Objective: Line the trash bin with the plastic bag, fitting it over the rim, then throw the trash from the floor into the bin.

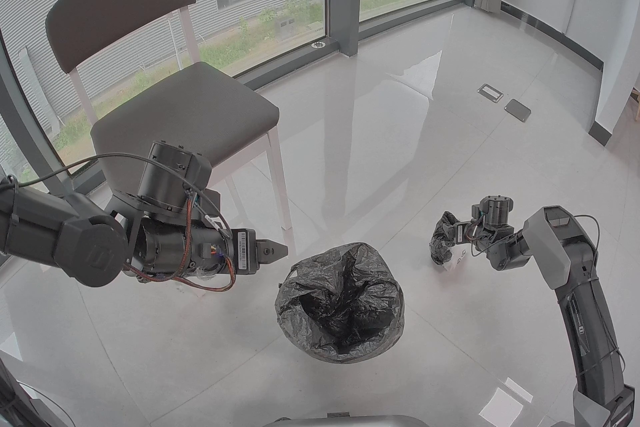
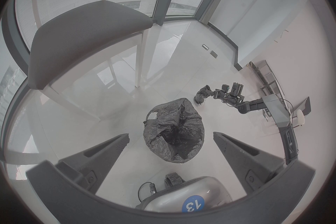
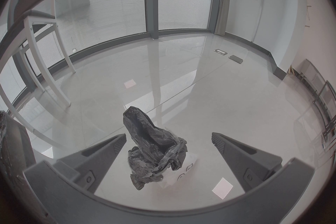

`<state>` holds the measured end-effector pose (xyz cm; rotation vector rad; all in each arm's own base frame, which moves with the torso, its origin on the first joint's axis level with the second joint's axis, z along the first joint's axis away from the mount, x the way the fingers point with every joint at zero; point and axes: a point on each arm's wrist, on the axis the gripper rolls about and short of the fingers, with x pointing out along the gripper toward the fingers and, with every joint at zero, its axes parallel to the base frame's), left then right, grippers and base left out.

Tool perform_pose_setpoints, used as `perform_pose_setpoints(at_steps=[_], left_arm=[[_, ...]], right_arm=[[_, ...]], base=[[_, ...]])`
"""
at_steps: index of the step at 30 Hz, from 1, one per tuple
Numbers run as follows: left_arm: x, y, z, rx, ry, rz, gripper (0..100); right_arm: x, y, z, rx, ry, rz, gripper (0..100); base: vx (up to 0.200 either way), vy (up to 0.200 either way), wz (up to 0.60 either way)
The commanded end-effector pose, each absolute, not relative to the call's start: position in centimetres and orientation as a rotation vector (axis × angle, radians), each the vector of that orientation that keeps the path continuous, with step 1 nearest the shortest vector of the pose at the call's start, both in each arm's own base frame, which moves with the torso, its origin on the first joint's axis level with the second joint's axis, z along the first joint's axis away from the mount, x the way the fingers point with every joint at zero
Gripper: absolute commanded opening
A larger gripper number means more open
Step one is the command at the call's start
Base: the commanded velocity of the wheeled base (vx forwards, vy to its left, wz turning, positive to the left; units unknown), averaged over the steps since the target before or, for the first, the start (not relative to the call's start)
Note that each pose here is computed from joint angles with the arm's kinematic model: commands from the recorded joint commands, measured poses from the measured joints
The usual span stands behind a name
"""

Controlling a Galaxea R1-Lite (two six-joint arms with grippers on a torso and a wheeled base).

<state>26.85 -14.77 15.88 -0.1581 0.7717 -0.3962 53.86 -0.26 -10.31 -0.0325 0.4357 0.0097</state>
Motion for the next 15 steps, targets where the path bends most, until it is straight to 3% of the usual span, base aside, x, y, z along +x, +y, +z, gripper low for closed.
perform_pose_setpoints(at_steps=[1, 6, 14, 15], left_arm=[[26.7, -15.0, 15.9, -0.154, 0.770, -0.403, 100], [26.5, -15.4, 16.1, -0.148, 0.763, -0.404, 100], [26.4, -15.3, 16.2, -0.147, 0.756, -0.394, 100], [26.3, -15.2, 16.4, -0.148, 0.751, -0.394, 100]], right_arm=[[54.5, 0.1, -11.7, -0.029, 0.439, 0.016, 100], [53.5, 0.1, -15.2, -0.030, 0.591, 0.015, 100], [52.3, 0.1, -17.7, -0.030, 0.719, 0.034, 100], [52.4, 0.1, -17.6, -0.032, 0.711, 0.035, 0]], base=[[0.000, 0.000, 0.00], [0.000, 0.000, 0.00], [0.000, 0.000, 0.00], [0.000, 0.000, 0.00]])
